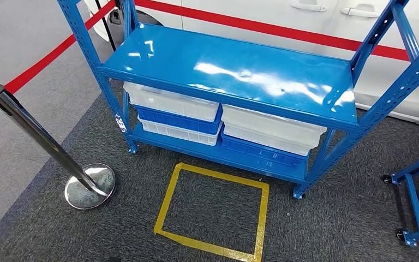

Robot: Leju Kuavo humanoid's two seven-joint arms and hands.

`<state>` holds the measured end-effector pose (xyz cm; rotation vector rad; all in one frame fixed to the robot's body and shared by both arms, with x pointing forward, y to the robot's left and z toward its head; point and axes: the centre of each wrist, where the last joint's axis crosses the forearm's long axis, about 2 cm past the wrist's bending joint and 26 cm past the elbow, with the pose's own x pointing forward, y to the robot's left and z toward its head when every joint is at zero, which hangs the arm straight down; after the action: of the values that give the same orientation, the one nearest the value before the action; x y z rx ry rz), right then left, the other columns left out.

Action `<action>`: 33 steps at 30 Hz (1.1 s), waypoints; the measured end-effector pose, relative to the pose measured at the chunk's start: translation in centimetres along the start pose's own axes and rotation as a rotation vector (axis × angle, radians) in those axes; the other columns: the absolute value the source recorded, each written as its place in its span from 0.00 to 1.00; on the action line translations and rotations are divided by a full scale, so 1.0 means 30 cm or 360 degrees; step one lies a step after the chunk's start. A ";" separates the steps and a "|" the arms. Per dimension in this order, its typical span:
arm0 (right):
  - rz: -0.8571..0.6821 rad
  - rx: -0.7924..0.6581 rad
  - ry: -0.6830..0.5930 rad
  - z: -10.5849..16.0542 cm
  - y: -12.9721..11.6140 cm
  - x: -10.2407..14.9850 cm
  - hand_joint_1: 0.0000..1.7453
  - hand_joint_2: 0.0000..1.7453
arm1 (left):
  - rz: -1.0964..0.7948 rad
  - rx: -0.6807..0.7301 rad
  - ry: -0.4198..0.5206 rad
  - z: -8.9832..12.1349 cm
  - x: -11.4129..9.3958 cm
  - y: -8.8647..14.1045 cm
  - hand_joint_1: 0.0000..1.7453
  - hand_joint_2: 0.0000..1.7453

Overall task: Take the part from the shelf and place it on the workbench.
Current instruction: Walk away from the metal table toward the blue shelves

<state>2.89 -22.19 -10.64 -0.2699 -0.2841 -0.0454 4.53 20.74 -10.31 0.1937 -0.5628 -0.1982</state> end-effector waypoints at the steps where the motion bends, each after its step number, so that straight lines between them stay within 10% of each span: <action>1: -0.0001 0.0005 0.0007 0.000 0.000 0.001 0.00 0.00 | -0.0002 -0.0001 -0.0001 0.000 0.000 0.000 0.00 0.00; 11: -0.0008 0.0062 0.0085 0.000 0.006 0.003 0.00 0.00 | -0.0018 -0.0017 -0.0007 0.000 0.000 -0.001 0.00 0.00; 15: -0.0009 0.0077 0.0107 0.001 0.009 0.004 0.00 0.00 | -0.0019 -0.0022 -0.0016 -0.001 0.003 0.000 0.00 1.00; 33: 0.0001 0.0075 0.0114 0.004 0.016 0.006 0.00 0.00 | -0.0017 -0.0031 -0.0027 -0.003 0.003 0.003 0.00 1.00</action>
<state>3.08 -21.68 -10.59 -0.2208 -0.2137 -0.0472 4.66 20.83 -10.32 0.1761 -0.5767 -0.2157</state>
